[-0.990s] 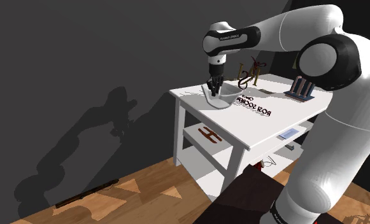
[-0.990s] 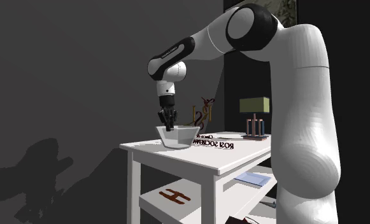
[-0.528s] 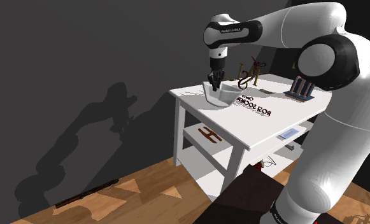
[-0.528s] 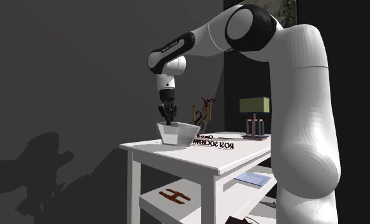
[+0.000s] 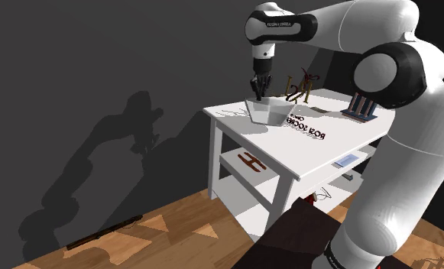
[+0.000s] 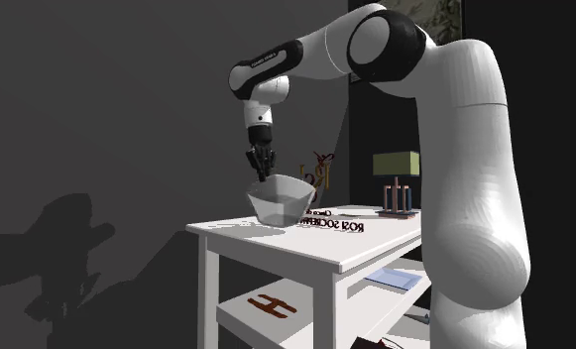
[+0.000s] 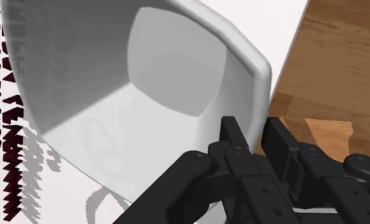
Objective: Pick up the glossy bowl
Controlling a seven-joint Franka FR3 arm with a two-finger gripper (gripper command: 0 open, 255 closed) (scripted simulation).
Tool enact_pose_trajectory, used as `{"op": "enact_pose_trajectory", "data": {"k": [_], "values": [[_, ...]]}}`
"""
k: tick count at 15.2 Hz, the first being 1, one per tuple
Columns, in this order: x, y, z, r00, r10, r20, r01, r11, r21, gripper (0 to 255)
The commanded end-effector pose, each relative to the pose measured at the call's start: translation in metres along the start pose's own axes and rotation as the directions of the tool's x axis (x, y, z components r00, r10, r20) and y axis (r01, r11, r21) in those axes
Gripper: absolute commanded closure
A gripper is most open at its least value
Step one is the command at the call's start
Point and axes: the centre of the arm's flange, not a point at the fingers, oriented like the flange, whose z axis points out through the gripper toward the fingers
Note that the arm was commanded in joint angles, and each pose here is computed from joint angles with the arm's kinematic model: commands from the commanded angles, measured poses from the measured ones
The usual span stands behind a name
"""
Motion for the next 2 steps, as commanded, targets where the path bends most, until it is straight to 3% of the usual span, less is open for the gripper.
{"op": "enact_pose_trajectory", "data": {"k": [1, 2], "values": [[-0.0014, 0.0008, -0.0069, 1.0, 0.0, -0.001, 0.0, 1.0, 0.0, 255], [-0.0013, 0.0008, -0.0069, 1.0, 0.0, -0.001, 0.0, 1.0, 0.0, 255]]}}
